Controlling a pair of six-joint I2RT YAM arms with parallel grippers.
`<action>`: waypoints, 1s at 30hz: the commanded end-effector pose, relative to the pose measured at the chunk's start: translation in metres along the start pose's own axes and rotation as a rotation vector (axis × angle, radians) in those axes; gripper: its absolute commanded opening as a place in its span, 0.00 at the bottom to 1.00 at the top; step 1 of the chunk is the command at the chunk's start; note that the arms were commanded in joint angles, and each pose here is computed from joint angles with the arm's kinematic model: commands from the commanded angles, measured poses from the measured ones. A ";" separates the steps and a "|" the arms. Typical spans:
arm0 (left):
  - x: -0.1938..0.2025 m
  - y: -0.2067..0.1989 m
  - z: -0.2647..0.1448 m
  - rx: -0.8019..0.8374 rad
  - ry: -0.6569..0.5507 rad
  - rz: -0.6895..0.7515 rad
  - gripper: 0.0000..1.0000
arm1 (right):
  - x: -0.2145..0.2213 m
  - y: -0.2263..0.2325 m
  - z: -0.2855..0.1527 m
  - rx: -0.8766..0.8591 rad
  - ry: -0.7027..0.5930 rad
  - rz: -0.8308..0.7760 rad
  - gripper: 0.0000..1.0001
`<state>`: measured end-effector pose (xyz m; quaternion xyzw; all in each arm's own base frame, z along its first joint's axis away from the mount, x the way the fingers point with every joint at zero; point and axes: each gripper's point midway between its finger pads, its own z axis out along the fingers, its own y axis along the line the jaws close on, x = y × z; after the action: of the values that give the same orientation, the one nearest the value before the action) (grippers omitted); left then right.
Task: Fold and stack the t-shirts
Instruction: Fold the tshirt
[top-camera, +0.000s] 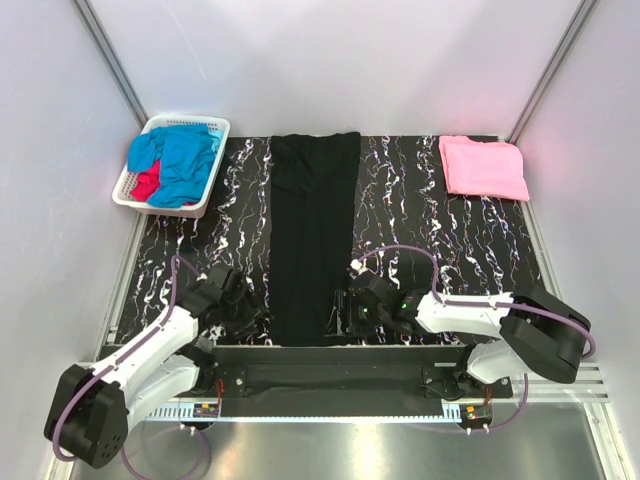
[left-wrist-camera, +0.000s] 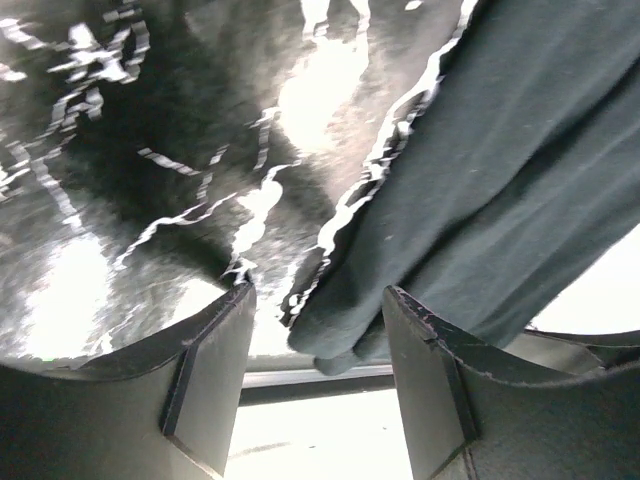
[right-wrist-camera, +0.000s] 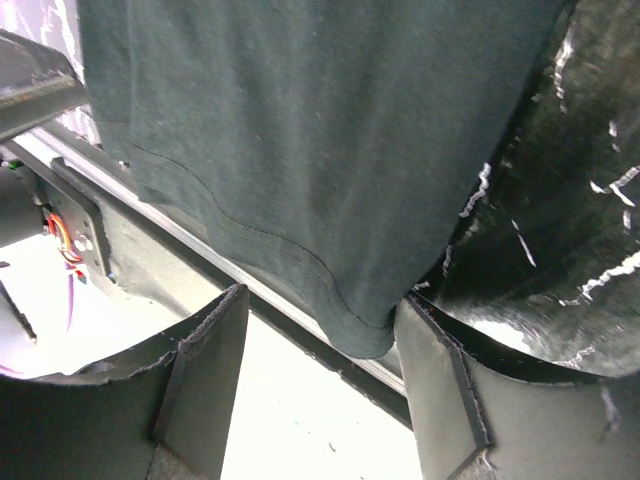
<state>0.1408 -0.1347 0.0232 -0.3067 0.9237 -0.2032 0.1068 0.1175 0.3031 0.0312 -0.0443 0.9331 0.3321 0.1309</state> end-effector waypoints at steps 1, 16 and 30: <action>0.005 0.026 0.002 -0.094 -0.001 -0.015 0.60 | 0.006 -0.004 0.008 0.011 0.014 0.008 0.67; 0.026 0.027 0.015 -0.050 0.071 -0.012 0.48 | 0.012 -0.009 0.011 0.040 0.026 0.023 0.66; 0.029 0.014 0.012 -0.062 0.076 0.041 0.00 | 0.010 -0.009 0.002 0.070 0.012 0.025 0.00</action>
<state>0.1233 -0.1587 0.0132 -0.2853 0.9284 -0.2273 0.0711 0.1119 0.3022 0.0199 -0.0286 0.9414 0.3141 0.1196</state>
